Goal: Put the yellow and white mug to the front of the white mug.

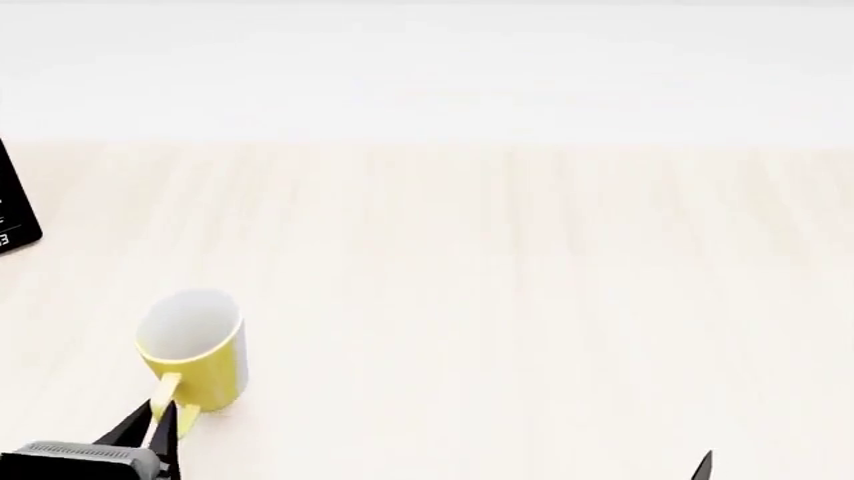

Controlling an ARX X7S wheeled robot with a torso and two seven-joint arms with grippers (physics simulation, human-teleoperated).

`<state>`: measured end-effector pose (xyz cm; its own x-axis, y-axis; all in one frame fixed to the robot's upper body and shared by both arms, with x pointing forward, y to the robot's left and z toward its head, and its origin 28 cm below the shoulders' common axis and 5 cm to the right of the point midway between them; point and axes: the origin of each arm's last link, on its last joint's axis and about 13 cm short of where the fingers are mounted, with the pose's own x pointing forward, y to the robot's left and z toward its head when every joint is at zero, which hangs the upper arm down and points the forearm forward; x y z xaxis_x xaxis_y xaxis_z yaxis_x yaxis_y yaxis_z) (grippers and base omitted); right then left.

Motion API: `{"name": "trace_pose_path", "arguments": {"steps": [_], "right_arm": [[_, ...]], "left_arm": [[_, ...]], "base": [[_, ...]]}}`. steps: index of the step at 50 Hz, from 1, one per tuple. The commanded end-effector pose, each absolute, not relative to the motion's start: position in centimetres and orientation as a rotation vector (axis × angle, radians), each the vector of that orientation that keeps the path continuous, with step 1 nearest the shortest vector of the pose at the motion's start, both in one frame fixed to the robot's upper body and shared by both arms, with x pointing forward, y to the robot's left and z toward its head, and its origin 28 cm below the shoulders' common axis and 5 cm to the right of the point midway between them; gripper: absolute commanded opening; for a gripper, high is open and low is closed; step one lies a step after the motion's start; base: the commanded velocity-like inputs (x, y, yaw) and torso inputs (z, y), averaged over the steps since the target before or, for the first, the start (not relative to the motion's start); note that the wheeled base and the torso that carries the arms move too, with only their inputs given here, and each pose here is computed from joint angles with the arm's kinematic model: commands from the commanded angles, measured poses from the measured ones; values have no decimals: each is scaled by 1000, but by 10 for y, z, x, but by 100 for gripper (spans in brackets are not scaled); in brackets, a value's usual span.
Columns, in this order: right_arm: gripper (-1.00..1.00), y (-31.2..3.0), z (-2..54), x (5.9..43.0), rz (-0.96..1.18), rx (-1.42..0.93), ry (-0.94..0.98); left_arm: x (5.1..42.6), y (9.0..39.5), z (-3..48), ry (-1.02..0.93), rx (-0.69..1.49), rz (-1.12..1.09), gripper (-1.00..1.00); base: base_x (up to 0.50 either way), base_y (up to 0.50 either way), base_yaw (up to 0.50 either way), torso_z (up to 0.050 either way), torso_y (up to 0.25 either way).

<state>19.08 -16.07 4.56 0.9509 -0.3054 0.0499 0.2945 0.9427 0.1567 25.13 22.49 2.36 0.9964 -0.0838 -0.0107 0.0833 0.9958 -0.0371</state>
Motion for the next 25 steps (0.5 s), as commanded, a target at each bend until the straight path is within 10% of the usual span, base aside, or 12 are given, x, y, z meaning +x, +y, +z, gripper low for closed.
{"name": "trace_pose_path", "arguments": {"steps": [1,25], "right_arm": [[100,-161,46,191,-307,149,-74],[100,-162,46,190,-311,151,-75]], "left_arm": [[285,237,50,-45,-97,-257,-100],[329,227,79,6,-196,-872,-100]], "base": [[0,0,0,0,0],[0,0,0,0,0]]}}
